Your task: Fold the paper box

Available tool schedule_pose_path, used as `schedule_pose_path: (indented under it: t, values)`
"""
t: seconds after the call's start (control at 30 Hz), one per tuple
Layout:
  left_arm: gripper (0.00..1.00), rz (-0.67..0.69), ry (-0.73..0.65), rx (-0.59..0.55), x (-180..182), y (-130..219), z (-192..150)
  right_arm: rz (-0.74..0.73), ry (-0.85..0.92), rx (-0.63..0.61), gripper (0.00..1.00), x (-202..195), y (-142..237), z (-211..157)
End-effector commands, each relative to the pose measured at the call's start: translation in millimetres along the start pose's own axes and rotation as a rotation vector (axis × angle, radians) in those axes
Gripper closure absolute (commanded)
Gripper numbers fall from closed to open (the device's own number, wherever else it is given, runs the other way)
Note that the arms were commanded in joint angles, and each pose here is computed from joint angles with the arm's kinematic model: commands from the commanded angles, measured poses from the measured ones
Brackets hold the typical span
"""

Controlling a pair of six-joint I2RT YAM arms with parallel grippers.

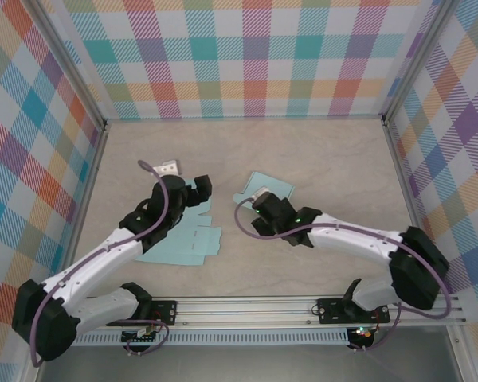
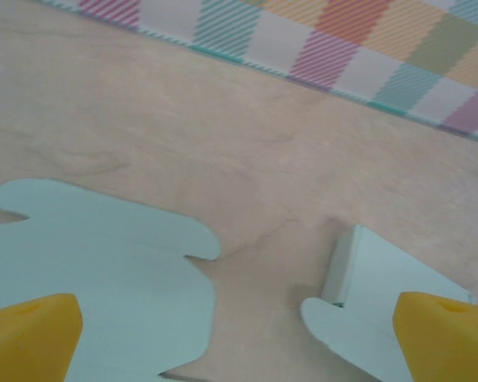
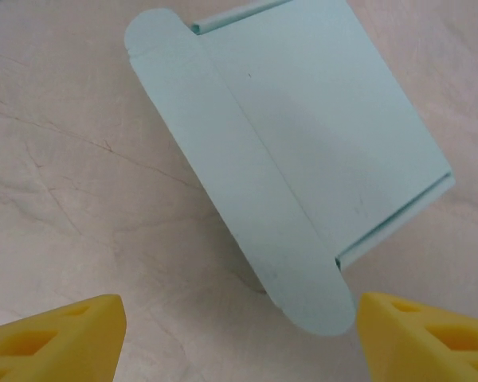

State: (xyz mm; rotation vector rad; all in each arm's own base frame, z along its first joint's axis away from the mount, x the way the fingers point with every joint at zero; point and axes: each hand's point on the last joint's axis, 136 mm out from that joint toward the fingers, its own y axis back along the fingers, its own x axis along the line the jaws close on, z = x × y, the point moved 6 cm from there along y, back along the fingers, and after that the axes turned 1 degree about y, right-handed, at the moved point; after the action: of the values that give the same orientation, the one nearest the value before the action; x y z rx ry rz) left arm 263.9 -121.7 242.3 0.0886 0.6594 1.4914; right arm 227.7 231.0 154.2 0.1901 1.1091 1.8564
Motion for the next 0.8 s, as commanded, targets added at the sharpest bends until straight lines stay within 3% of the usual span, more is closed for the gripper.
schedule_pose_path:
  t: [0.0, 0.3, 0.53, 0.77]
  values:
    - [0.00, 0.145, 0.067, -0.065, 32, 16, -3, -0.109, 0.110, -0.020, 0.23, -2, -10, 17]
    - [0.00, 0.175, 0.134, -0.175, 64, 49, -7, -0.208, 0.311, 0.037, 0.20, 19, -56, 26]
    - [0.00, 0.207, 0.128, -0.154, 75, 56, -16, -0.308, 0.400, 0.027, 0.14, 23, -85, 33]
    - [0.00, 0.226, 0.128, -0.150, 81, 59, -20, -0.385, 0.405, 0.043, 0.15, 14, -110, 35]
